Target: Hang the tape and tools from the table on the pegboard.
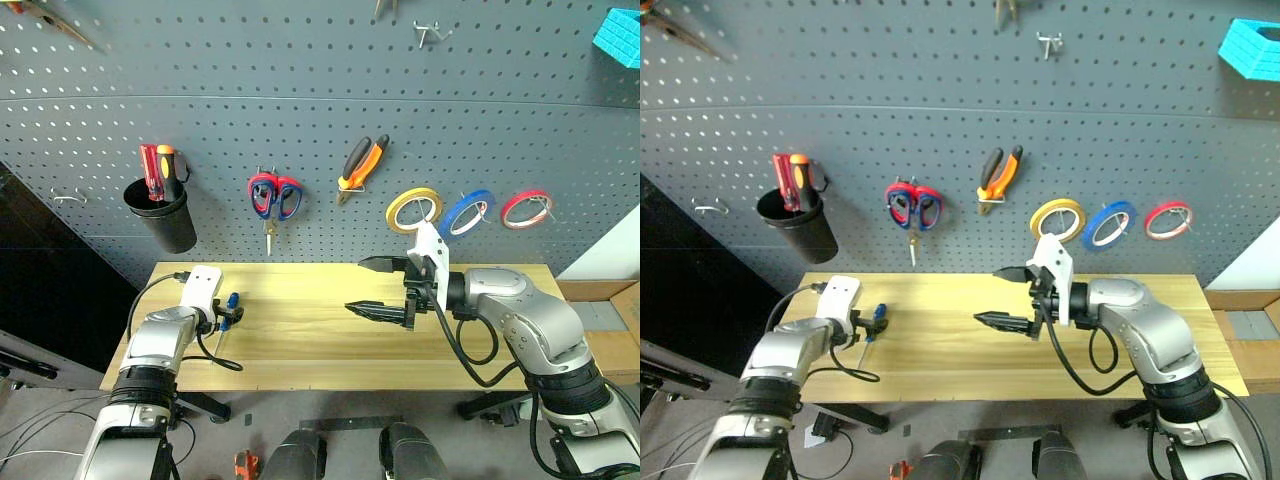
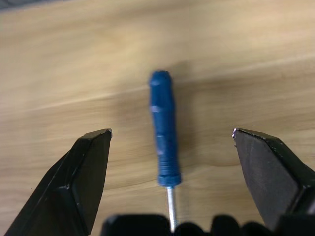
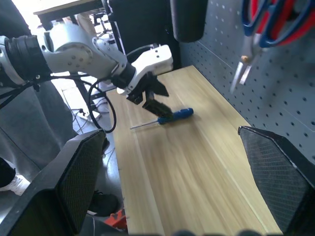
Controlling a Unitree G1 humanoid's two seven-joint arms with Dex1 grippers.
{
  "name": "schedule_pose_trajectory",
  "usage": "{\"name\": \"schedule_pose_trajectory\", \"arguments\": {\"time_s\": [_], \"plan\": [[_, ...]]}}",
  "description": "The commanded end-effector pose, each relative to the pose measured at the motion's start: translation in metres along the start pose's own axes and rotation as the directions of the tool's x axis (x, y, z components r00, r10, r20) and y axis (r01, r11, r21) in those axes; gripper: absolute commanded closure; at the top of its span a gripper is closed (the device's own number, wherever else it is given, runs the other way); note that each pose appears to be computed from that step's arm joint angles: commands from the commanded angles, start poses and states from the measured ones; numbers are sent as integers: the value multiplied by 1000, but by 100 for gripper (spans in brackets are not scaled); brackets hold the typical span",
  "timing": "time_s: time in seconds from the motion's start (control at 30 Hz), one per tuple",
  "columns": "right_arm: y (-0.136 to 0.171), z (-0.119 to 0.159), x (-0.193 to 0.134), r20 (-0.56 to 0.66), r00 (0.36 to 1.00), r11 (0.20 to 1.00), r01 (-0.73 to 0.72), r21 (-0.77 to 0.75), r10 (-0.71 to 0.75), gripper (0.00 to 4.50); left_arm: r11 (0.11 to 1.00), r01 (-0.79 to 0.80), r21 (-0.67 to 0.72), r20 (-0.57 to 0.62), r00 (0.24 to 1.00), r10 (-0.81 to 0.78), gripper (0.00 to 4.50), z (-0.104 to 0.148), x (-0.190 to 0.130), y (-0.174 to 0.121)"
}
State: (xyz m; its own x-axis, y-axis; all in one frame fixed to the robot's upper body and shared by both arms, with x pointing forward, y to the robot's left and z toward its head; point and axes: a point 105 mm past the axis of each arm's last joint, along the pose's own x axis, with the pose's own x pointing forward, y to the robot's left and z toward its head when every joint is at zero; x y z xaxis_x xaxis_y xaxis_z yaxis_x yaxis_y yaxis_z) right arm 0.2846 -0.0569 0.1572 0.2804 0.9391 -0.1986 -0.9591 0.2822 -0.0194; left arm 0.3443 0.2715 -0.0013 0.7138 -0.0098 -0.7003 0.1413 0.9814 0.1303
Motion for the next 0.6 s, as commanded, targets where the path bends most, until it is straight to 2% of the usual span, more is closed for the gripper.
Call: {"name": "schedule_pose_trajectory", "arguments": {"time_s": [0.03, 0.3, 0.4, 0.5, 0.6], "plan": [[5, 13, -3, 28, 1000, 999, -6, -40, 7, 0, 999, -34, 3, -1, 999, 34, 28, 6, 5, 6], [7, 19, -5, 20, 1000, 999, -14, -53, 15, 0, 999, -11, -50, -37, 999, 9, 28, -2, 19, -4], [9, 21, -7, 13, 1000, 998, -17, -56, 18, 0, 998, -13, -56, -77, 997, 9, 81, -12, 21, -6], [9, 19, -6, 1, 1000, 999, -14, -50, 14, 0, 999, -6, -50, -107, 994, 1, 181, -22, 19, -10], [9, 18, -6, -1, 1000, 999, -13, -47, 13, 0, 999, 6, -41, -97, 995, -10, 278, -22, 14, -12]]}}
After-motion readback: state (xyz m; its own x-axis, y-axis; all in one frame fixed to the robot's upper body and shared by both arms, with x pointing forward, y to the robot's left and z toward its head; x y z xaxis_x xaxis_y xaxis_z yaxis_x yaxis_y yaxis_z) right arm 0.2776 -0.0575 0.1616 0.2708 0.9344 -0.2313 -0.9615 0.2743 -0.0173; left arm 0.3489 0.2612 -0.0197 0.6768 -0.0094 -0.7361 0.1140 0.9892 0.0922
